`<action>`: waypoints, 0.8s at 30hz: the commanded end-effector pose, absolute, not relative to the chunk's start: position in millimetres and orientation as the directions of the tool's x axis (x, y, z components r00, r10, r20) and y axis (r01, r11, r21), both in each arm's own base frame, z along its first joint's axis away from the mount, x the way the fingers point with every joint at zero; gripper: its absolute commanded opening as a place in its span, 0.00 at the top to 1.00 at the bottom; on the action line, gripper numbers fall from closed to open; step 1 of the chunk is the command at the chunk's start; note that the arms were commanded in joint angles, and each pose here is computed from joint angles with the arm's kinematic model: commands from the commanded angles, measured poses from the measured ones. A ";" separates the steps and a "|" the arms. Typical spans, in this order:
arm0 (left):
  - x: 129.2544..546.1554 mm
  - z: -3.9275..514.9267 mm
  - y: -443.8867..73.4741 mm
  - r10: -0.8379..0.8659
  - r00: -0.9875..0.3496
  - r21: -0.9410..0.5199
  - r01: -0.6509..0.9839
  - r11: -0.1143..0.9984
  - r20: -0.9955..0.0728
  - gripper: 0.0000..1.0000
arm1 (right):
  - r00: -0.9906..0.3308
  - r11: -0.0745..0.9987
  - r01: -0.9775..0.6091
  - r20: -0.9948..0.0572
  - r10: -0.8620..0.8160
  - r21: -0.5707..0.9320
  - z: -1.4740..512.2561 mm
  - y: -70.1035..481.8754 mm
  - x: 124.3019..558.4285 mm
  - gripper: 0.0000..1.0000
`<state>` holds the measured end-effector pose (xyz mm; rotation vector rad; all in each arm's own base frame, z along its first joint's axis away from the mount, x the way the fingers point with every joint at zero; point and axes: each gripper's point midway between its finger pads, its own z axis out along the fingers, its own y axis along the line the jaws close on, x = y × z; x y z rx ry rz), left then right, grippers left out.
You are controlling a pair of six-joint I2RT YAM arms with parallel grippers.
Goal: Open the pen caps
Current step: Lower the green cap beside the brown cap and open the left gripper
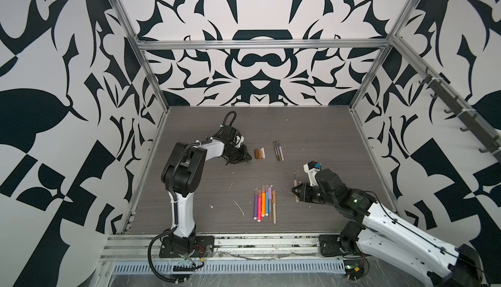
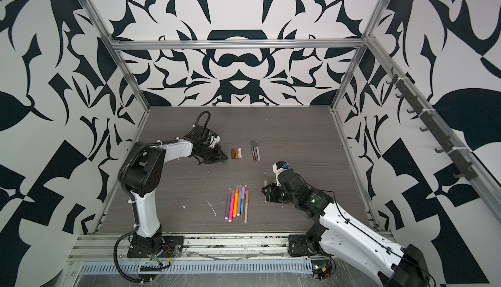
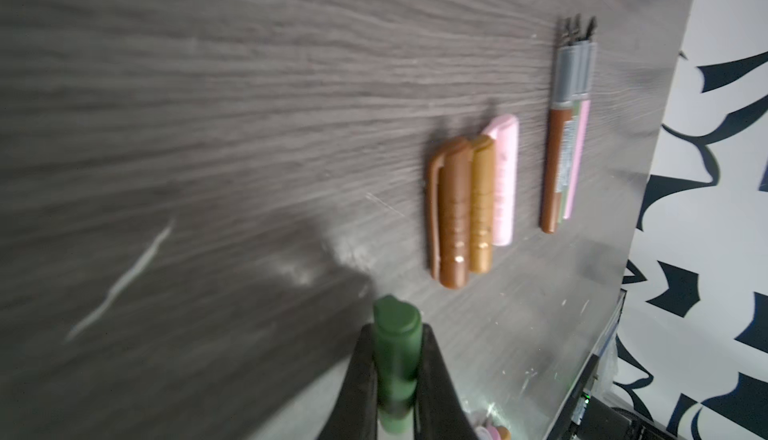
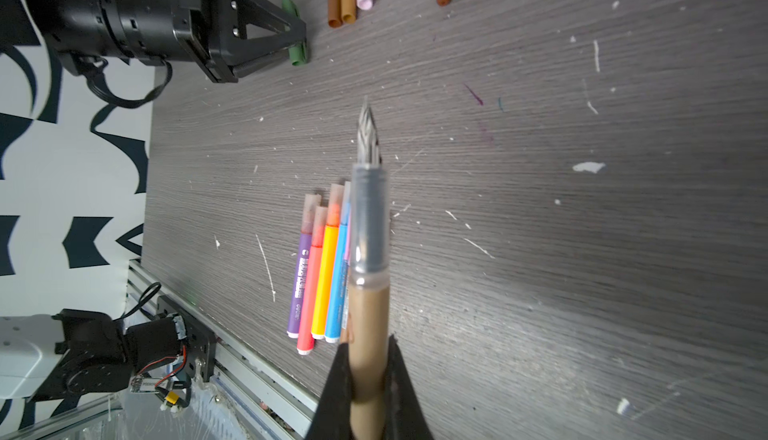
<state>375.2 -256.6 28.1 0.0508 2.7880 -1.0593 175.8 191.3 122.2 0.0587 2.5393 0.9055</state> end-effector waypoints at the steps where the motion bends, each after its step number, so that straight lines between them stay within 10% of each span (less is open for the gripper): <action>1: 384.8 32.3 -258.8 0.003 -0.984 -0.648 0.120 0.752 -0.178 1.00 | -0.889 0.783 -0.153 -0.430 0.157 0.602 138.5 191.9 179.9 1.00; 11: 390.6 20.8 -262.0 0.009 -0.989 -0.646 0.105 0.756 -0.150 1.00 | -0.888 0.792 -0.164 -0.437 0.141 0.589 144.6 191.4 184.8 1.00; 24: 392.2 14.6 -265.2 0.002 -0.992 -0.657 0.084 0.749 -0.123 0.71 | -0.894 0.789 -0.152 -0.423 0.147 0.595 144.4 190.7 183.3 1.00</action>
